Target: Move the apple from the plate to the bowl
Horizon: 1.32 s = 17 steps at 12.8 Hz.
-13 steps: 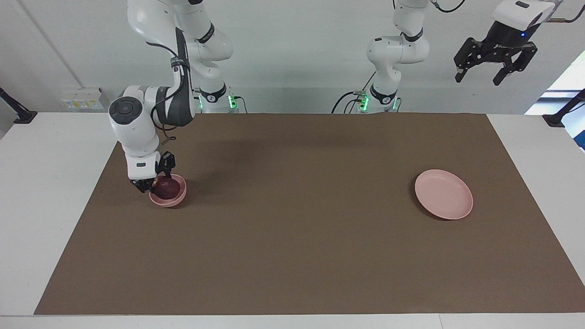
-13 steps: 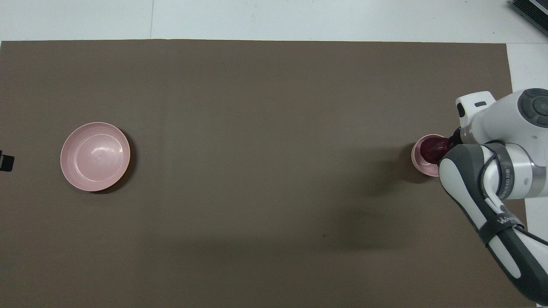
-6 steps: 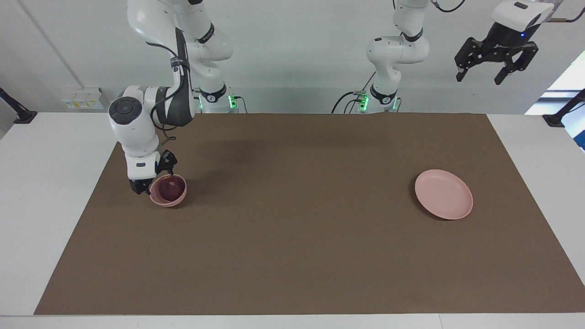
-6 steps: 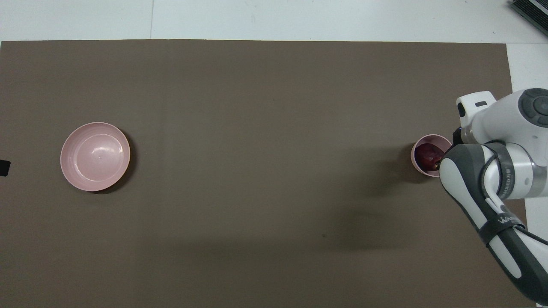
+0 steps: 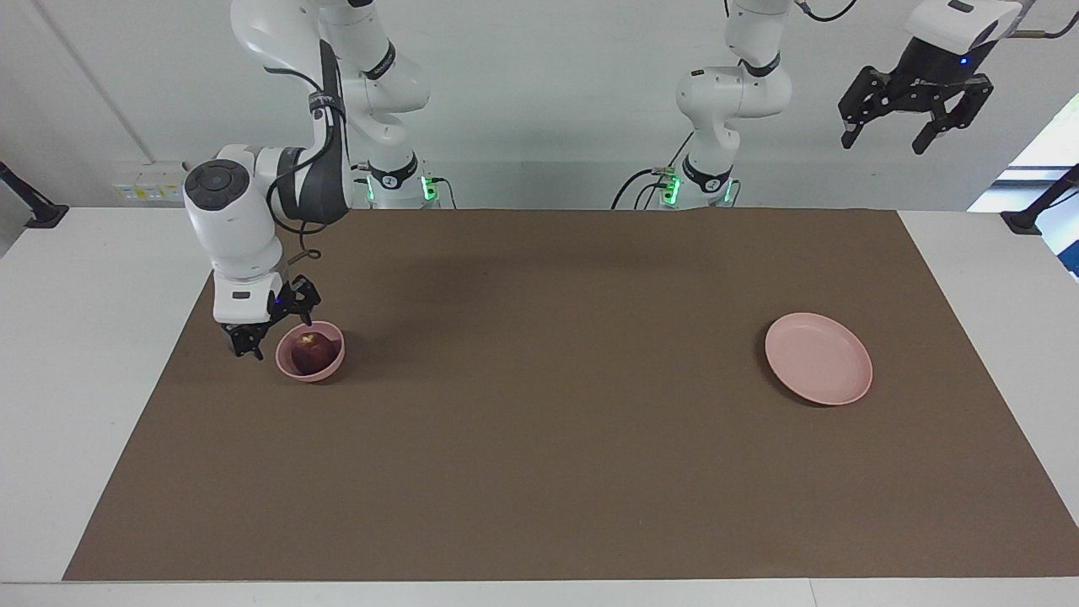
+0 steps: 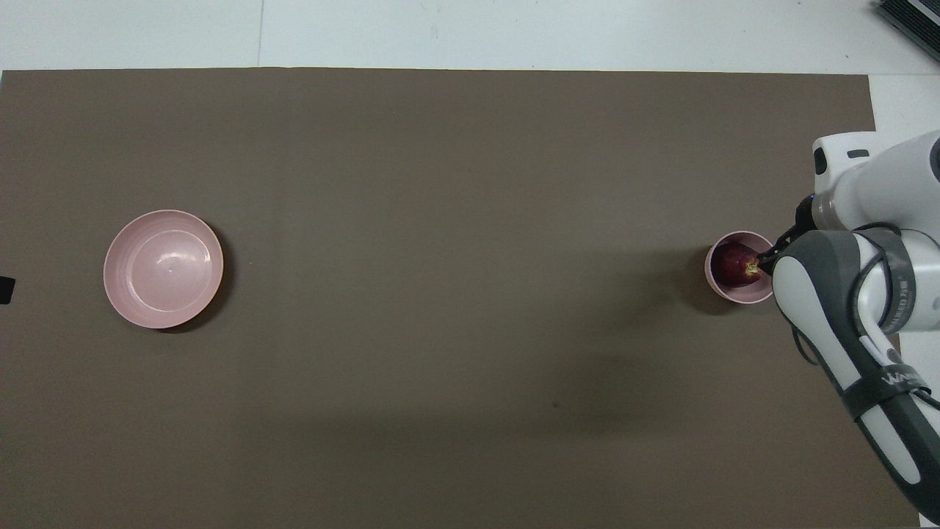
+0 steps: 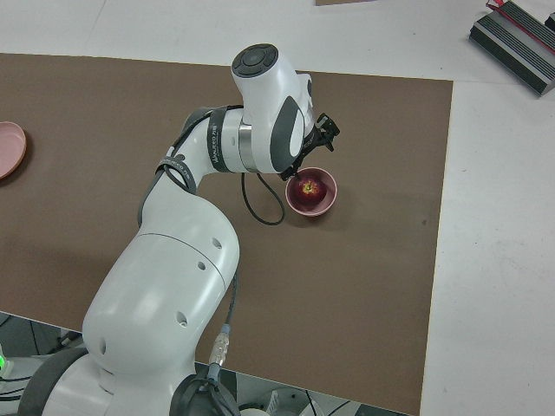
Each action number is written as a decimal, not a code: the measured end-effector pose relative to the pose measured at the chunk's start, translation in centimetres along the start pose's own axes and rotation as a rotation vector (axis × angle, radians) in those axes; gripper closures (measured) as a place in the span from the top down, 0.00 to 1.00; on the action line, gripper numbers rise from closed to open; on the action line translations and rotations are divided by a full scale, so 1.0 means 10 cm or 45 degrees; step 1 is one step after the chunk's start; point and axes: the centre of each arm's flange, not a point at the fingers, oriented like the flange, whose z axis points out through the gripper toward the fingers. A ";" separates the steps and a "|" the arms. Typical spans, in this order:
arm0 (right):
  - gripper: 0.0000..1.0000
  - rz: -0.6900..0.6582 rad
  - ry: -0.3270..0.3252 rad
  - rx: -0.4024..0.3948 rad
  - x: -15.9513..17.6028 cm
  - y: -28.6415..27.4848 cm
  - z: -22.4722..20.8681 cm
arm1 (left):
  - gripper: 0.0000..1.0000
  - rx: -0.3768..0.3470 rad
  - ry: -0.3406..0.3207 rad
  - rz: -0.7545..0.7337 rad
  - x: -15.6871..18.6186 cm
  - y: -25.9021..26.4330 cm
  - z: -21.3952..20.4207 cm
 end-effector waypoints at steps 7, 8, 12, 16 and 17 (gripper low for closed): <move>1.00 0.678 0.046 -0.004 0.25 -0.50 -0.85 | 1.00 -0.001 0.000 -0.019 -0.01 -0.07 0.00; 1.00 0.795 0.057 0.021 0.28 -0.61 -0.96 | 1.00 -0.001 0.000 -0.019 -0.01 -0.07 0.00; 1.00 1.057 0.087 0.176 0.01 -0.72 -1.57 | 1.00 -0.001 0.000 -0.019 -0.01 -0.07 0.00; 1.00 1.098 0.072 0.187 -0.36 -0.71 -2.27 | 1.00 -0.001 0.000 -0.019 -0.01 -0.07 0.00; 1.00 1.115 0.068 0.190 -0.46 -0.67 -2.44 | 1.00 -0.001 0.000 -0.019 -0.01 -0.07 0.00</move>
